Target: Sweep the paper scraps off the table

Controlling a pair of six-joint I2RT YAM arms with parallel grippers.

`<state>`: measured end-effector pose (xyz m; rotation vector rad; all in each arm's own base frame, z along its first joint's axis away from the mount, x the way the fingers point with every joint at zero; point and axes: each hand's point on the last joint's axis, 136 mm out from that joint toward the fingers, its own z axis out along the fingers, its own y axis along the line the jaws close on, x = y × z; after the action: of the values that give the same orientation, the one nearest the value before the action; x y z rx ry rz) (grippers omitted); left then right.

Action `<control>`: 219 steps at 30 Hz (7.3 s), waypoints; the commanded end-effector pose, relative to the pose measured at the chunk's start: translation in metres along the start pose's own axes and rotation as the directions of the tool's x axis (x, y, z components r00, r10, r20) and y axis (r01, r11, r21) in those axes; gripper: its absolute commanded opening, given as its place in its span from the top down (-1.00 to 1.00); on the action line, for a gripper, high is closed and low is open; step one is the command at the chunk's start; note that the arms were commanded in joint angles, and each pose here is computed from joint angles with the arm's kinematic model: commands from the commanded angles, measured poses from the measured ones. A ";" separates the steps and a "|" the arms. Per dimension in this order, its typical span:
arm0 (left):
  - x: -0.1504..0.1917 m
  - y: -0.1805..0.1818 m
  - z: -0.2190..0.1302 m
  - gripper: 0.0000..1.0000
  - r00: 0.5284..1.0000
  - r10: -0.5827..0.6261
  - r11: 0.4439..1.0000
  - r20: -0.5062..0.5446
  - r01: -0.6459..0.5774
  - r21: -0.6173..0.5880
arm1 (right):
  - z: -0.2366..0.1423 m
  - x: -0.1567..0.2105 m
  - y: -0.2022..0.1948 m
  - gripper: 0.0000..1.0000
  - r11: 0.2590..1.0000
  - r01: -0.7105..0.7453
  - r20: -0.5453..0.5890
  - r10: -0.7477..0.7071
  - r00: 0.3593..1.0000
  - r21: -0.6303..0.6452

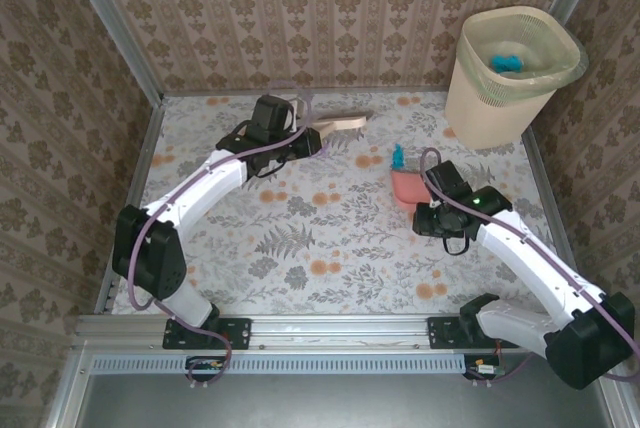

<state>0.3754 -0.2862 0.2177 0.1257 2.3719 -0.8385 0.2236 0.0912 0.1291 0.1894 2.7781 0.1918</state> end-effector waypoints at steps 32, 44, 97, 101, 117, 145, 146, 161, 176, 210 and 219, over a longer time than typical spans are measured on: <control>0.022 -0.057 0.071 1.00 0.969 0.186 0.983 -0.161 -0.183 0.033 | 0.107 0.013 0.002 1.00 0.985 0.143 -0.150 -0.128 0.980 0.093; 0.024 -0.056 0.088 1.00 0.962 0.201 0.979 -0.184 -0.203 0.011 | 0.100 0.008 -0.001 1.00 0.989 0.119 -0.072 -0.113 0.991 0.085; 0.044 -0.098 0.059 1.00 0.886 0.413 0.911 -0.211 -0.405 0.085 | 0.103 0.005 -0.010 1.00 0.992 0.080 -0.069 -0.073 0.995 0.101; 0.057 -0.098 0.070 1.00 0.851 0.446 0.895 -0.279 -0.435 0.101 | 0.103 0.006 -0.010 1.00 0.992 0.077 -0.072 -0.070 0.995 0.099; 0.110 -0.097 0.036 1.00 0.624 0.663 0.744 -0.414 -0.607 0.277 | 0.102 0.006 -0.013 1.00 0.993 0.065 -0.068 -0.059 0.996 0.101; 0.010 -0.061 -0.009 1.00 0.908 0.412 0.911 -0.081 -0.407 0.071 | 0.093 0.004 -0.015 1.00 0.995 0.048 -0.032 -0.045 0.998 0.086; 0.004 -0.058 -0.013 1.00 0.919 0.392 0.920 -0.052 -0.389 0.059 | 0.093 0.004 -0.016 1.00 0.995 0.044 -0.030 -0.042 0.999 0.088; -0.045 0.007 -0.077 1.00 0.958 0.125 0.990 0.257 -0.105 -0.092 | 0.072 0.003 -0.009 1.00 1.000 0.012 0.061 -0.013 0.998 0.003; -0.054 0.043 -0.093 1.00 0.944 -0.029 0.994 0.328 0.062 -0.089 | -0.029 -0.023 0.006 1.00 0.999 -0.019 0.185 0.025 0.982 -0.032; -0.055 0.047 -0.084 1.00 0.951 -0.062 0.996 0.303 0.081 -0.050 | -0.173 -0.332 0.031 1.00 0.936 -0.233 0.445 0.333 0.831 -0.265; -0.055 0.045 -0.081 1.00 0.954 -0.066 0.996 0.292 0.080 -0.036 | -0.170 -0.390 -0.008 1.00 0.667 -0.384 0.262 0.658 0.706 -0.638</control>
<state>0.3832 -0.1946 0.2581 -0.1009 2.1907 -0.7412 0.5089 -0.0103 0.3950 0.7770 2.0861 0.6313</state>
